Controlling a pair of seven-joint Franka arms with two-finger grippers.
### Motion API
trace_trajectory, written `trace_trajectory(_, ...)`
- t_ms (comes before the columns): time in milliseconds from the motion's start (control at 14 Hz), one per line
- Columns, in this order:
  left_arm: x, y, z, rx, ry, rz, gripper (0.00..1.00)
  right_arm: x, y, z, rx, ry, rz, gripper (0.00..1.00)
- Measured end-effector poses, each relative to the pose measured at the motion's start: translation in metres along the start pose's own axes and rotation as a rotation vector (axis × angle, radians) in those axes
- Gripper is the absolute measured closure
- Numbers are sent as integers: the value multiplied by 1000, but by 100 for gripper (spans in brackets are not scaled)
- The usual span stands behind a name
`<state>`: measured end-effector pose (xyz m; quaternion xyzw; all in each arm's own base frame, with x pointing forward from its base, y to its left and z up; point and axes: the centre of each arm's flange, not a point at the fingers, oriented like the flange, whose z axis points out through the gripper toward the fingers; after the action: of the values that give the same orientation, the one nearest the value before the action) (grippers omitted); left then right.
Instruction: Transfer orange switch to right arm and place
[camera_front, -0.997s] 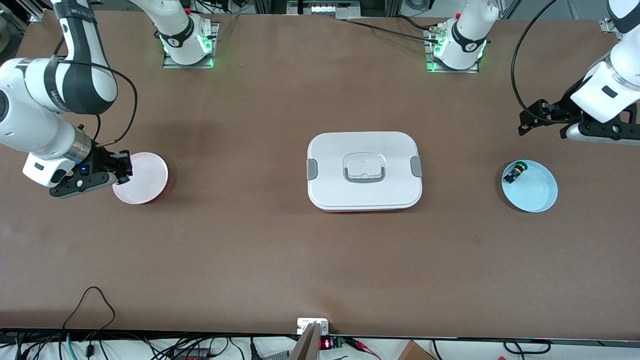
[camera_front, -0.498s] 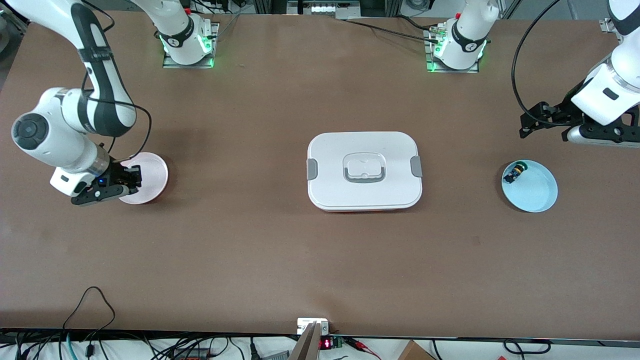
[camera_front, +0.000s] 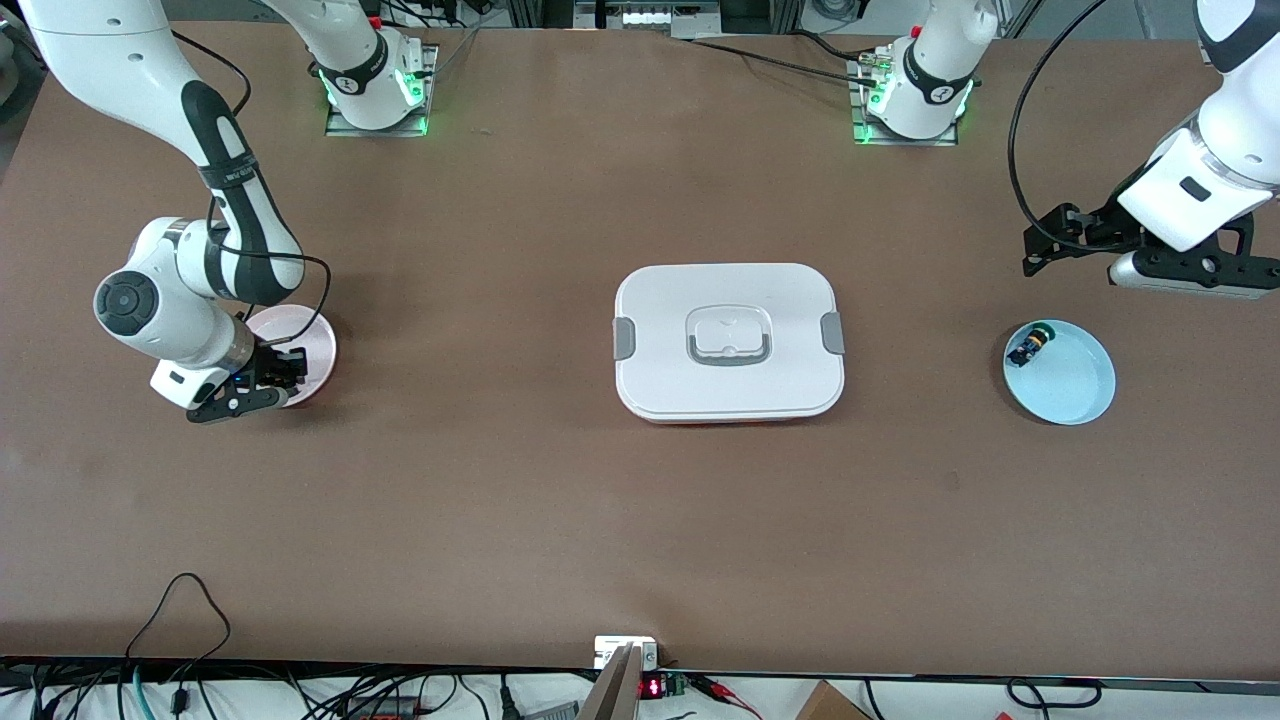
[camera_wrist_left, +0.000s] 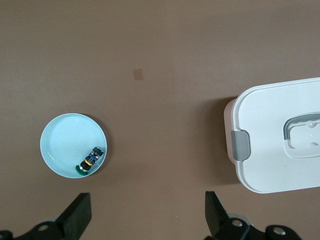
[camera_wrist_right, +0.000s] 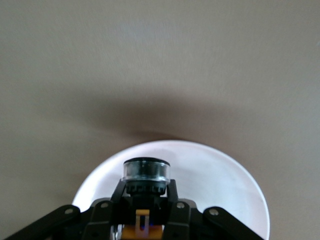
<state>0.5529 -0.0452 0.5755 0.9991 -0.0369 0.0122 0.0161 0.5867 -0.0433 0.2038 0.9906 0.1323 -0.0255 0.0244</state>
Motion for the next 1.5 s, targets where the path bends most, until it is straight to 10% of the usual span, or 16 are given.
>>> trace_trajectory(498, 1, 0, 1, 0, -2, 0, 0, -24, 11, 19, 10, -47, 31, 66)
trace_trajectory(997, 11, 0, 2, 0, 3, 0, 0, -9, 17, -35, 29, -67, 32, 1)
trace_trajectory(1495, 13, 0, 1, 0, 6, 0, 0, 24, 14, -204, 12, 58, 5, 0)
